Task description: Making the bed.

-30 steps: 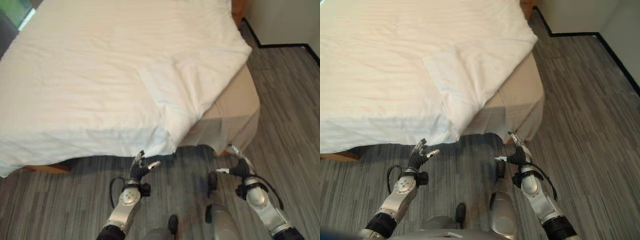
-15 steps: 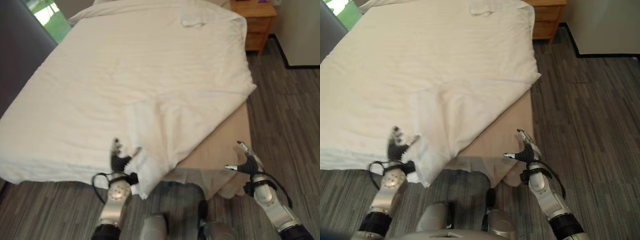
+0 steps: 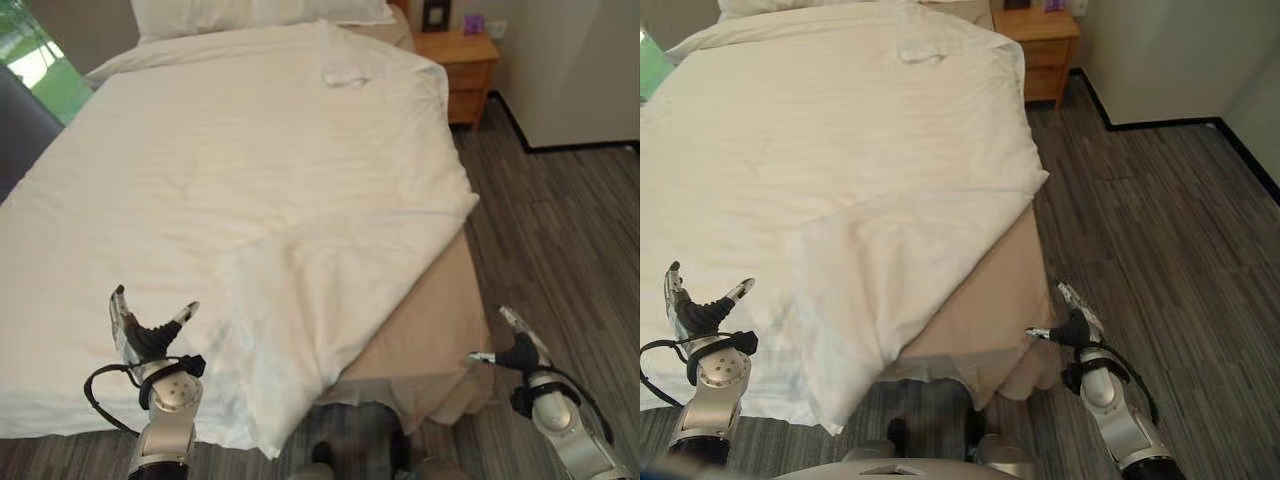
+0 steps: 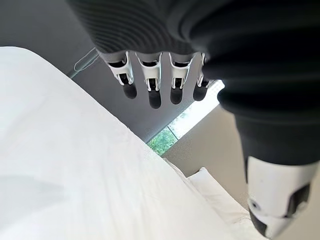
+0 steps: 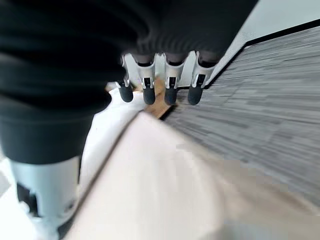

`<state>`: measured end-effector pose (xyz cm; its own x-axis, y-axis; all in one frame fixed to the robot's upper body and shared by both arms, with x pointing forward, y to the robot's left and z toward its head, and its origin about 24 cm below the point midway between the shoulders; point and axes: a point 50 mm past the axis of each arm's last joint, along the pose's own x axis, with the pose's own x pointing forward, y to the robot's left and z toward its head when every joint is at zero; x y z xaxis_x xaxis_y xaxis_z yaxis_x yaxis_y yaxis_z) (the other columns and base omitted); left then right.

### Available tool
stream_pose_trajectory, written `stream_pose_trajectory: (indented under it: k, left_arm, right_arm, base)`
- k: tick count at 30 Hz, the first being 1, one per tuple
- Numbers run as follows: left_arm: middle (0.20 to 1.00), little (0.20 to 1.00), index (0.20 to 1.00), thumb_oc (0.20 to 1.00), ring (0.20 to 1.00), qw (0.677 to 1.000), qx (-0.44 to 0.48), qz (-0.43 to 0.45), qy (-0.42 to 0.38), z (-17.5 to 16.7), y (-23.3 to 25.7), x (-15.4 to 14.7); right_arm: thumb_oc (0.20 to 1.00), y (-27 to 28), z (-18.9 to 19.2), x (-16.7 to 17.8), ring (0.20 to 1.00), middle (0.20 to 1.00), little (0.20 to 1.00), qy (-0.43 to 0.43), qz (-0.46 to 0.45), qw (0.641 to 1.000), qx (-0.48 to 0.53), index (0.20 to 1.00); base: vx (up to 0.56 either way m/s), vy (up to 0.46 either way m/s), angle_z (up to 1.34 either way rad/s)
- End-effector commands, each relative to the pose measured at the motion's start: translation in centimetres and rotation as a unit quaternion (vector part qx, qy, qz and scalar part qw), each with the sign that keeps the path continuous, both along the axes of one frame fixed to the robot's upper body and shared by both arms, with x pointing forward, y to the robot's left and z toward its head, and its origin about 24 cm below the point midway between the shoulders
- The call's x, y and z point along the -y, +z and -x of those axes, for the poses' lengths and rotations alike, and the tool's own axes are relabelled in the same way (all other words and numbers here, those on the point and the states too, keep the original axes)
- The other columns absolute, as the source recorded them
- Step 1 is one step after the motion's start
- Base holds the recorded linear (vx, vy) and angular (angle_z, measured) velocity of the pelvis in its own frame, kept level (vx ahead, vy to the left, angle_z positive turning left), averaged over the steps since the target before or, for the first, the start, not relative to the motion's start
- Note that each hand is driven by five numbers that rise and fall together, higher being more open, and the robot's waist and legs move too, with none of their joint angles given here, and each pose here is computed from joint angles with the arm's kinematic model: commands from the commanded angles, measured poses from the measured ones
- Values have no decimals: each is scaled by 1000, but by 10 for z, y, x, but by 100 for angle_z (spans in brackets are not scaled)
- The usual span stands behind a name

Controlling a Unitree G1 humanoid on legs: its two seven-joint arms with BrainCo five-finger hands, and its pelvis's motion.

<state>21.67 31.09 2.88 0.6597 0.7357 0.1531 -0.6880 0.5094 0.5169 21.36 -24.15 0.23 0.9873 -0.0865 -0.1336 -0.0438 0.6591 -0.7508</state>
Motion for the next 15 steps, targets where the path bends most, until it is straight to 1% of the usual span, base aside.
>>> stream_pose_trajectory:
  k: [1, 6, 8, 9, 11, 12, 15]
  left_arm:
    - [1000, 1000, 1000, 1000, 1000, 996, -11, -90, -19, -14, 24, -18]
    - [1000, 1000, 1000, 1000, 1000, 988, -5, -128, -82, -47, 42, 2]
    - [1000, 1000, 1000, 1000, 1000, 987, 1, -134, -92, -52, 47, 5]
    - [1000, 1000, 1000, 1000, 1000, 981, 15, -146, -125, -67, 58, 18]
    - [1000, 1000, 1000, 1000, 1000, 980, 16, -149, -134, -70, 60, 22]
    - [1000, 1000, 1000, 1000, 1000, 974, 20, -166, -153, -79, 67, 30]
    - [1000, 1000, 1000, 1000, 1000, 969, 12, -184, -167, -88, 70, 38]
  right_arm:
    - [1000, 12, -4, -9, 1000, 1000, 1000, 32, 1, 999, 35, 1000]
    - [1000, 6, -2, -14, 1000, 1000, 1000, 38, 4, 999, 26, 1000]
    - [1000, 5, -2, -14, 1000, 1000, 1000, 39, 5, 999, 24, 1000]
    - [1000, 0, 0, -16, 1000, 1000, 1000, 42, 12, 999, 14, 1000]
    - [1000, -1, 0, -17, 1000, 1000, 1000, 42, 13, 999, 12, 1000]
    - [1000, -2, 2, -16, 1000, 1000, 1000, 43, 14, 999, 9, 1000]
    - [1000, -4, 4, -16, 1000, 1000, 1000, 44, 16, 999, 5, 1000]
  base:
    - [13, 43, 11]
    - [23, 50, 4]
    - [6, 11, -4]
    - [15, 24, -12]
    - [20, 23, -12]
    - [20, 18, -10]
    - [11, 13, -20]
